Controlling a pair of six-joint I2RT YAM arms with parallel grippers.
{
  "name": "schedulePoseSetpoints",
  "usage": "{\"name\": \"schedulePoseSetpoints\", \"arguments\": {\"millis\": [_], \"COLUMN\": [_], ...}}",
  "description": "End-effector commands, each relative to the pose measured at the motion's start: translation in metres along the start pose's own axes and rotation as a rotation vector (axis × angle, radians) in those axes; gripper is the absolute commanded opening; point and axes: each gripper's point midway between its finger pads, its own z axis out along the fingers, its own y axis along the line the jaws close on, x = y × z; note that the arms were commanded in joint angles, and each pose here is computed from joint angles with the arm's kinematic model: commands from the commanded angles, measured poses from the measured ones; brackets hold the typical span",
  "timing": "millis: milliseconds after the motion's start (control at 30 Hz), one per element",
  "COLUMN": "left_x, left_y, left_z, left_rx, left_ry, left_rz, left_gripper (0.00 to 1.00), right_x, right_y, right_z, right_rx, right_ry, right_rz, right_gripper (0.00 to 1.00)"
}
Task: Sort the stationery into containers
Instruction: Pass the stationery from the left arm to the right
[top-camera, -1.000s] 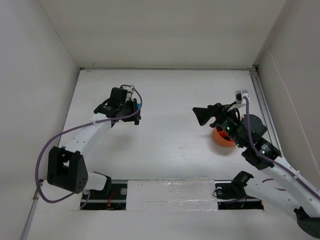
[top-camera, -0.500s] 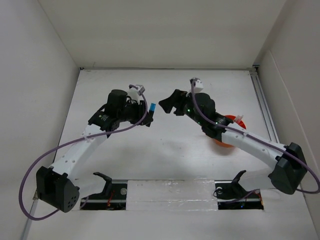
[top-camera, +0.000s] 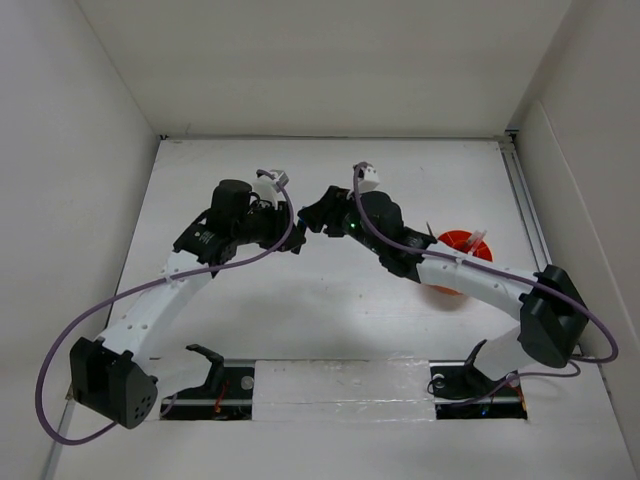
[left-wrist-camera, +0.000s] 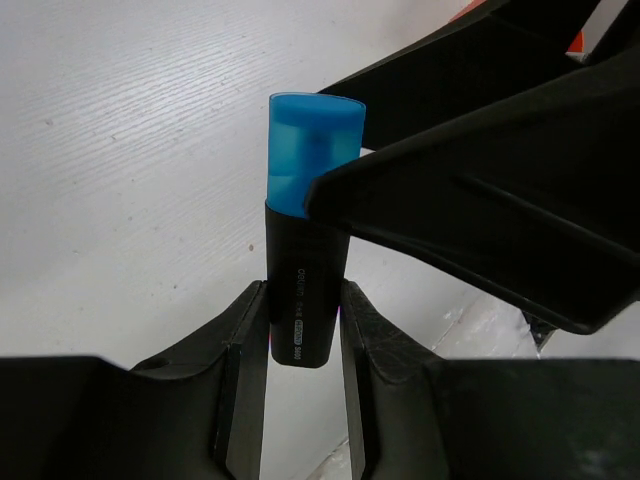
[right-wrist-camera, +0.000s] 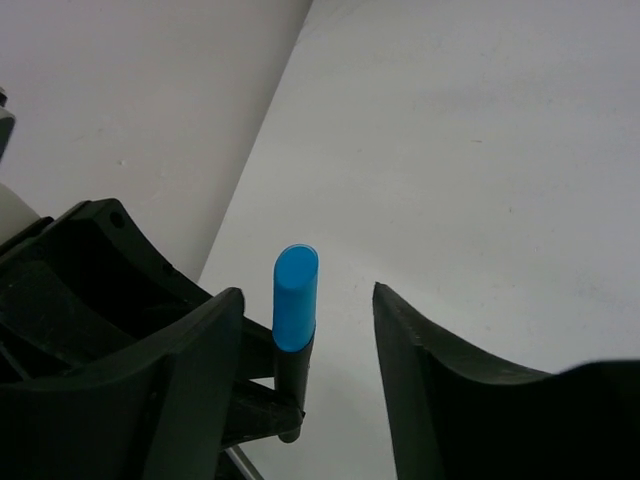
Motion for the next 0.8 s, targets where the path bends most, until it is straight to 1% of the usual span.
{"name": "schedulePoseSetpoints", "arguments": {"millis": [0,33,67,133,233,333,367,433,533,567,600,633,667,700,733,767], "left_x": [-0.008,-0.008,-0.008,-0.008,-0.009,-0.010,-0.010,-0.012,-0.014,-0.014,-0.018,-0.018,-0.020,-0.022,-0.020,-0.025], "left_y": [-0.011,-0.011,-0.011,-0.011,-0.010,-0.011,-0.011,-0.011,-0.010,-0.008,-0.007,-0.007,-0.007,-0.007,-0.005,-0.008], "left_z": [-0.008,-0.008,-0.008,-0.008,-0.007,-0.010,-0.010,-0.012,-0.014,-0.014,-0.017,-0.017,-0.020,-0.023,-0.023,-0.026], "left_rx": [0.047,0.047,0.047,0.047,0.037,0.039,0.039,0.031,0.022,0.012,-0.011,-0.011,-0.017,-0.023,-0.032,-0.026], "left_ry": [-0.043,-0.043,-0.043,-0.043,-0.046,-0.054,-0.054,-0.065,-0.077,-0.080,-0.096,-0.096,-0.108,-0.120,-0.122,-0.143], "left_rz": [0.045,0.045,0.045,0.045,0.044,0.048,0.048,0.052,0.055,0.055,0.058,0.058,0.062,0.065,0.064,0.074], "left_gripper": [0.00,0.00,0.00,0.00,0.00,0.00,0.00,0.00,0.00,0.00,0.00,0.00,0.04,0.30,0.44,0.51], "right_x": [-0.026,-0.023,-0.024,-0.017,-0.014,-0.006,-0.009,-0.003,0.004,0.011,0.005,0.009,0.002,-0.004,-0.009,-0.011], "right_y": [0.032,0.029,0.033,0.034,0.041,0.046,0.049,0.054,0.059,0.059,0.055,0.051,0.054,0.055,0.051,0.048], "right_z": [0.003,0.005,0.005,0.006,0.005,0.006,0.005,0.006,0.007,0.005,0.004,0.004,0.001,-0.005,-0.007,-0.010], "right_rx": [-0.084,-0.078,-0.091,-0.093,-0.113,-0.126,-0.133,-0.159,-0.174,-0.175,-0.155,-0.146,-0.150,-0.151,-0.132,-0.121], "right_ry": [-0.088,-0.081,-0.081,-0.067,-0.059,-0.046,-0.052,-0.024,-0.008,0.006,-0.025,-0.017,-0.037,-0.054,-0.080,-0.092], "right_rz": [0.038,0.036,0.048,0.045,0.054,0.052,0.053,0.075,0.084,0.082,0.094,0.092,0.096,0.099,0.102,0.103], "right_gripper": [0.58,0.54,0.46,0.39,0.37,0.29,0.26,0.18,0.00,0.00,0.00,0.00,0.00,0.00,0.00,0.00]}}
